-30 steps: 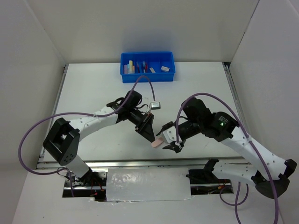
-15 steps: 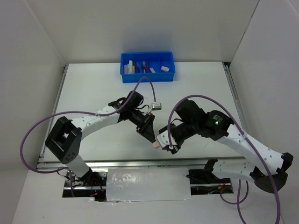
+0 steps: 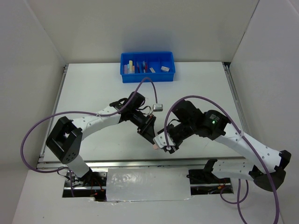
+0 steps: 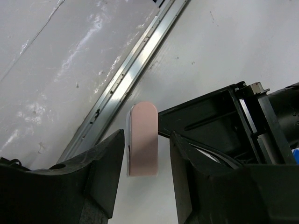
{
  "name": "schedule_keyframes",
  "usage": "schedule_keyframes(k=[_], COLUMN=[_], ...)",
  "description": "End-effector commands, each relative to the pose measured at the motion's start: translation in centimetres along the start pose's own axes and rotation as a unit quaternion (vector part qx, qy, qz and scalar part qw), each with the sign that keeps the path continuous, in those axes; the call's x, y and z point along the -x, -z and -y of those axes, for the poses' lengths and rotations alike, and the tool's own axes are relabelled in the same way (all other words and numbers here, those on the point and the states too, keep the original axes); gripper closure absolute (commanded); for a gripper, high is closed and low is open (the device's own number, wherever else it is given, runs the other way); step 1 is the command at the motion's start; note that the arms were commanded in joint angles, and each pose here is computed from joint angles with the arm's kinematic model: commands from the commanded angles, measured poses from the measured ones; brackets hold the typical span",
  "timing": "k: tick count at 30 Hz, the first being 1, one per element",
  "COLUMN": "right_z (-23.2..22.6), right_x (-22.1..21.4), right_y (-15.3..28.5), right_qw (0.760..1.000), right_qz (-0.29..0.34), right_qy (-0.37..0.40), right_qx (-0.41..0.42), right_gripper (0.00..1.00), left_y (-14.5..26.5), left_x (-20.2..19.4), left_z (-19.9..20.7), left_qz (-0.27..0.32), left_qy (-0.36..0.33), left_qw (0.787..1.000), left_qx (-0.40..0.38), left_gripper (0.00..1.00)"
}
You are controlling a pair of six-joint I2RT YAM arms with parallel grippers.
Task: Sort the stationery into containers
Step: Pick up the stapler from the center of the board.
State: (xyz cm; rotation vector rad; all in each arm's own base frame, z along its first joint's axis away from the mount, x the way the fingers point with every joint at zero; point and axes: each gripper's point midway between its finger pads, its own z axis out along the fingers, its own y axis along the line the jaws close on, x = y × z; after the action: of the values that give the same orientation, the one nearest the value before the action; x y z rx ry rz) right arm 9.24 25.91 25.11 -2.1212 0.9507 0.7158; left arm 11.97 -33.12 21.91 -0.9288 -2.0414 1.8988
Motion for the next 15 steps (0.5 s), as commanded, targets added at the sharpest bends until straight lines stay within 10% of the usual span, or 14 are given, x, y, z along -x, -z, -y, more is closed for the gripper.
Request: schedule_keyframes(k=[1, 15], right_z=[0.03, -0.1], right_x=[0.2, -0.29], right_y=[0.02, -0.69], right_qw=[1.0, 1.0], right_qz=[-0.002, -0.012], right_qy=[0.009, 0.01], right_qx=[0.004, 0.008], right_gripper=[0.49, 0.56], left_y=[0.01, -0.01], left_x=[0.43, 0.27], left_z=[1.14, 1.07], left_qz=[-0.004, -0.003], left_qy=[-0.032, -0.031], left_qw=[0.999, 0.999], left_qx=[-0.016, -0.017], left_gripper=[1.0, 1.0])
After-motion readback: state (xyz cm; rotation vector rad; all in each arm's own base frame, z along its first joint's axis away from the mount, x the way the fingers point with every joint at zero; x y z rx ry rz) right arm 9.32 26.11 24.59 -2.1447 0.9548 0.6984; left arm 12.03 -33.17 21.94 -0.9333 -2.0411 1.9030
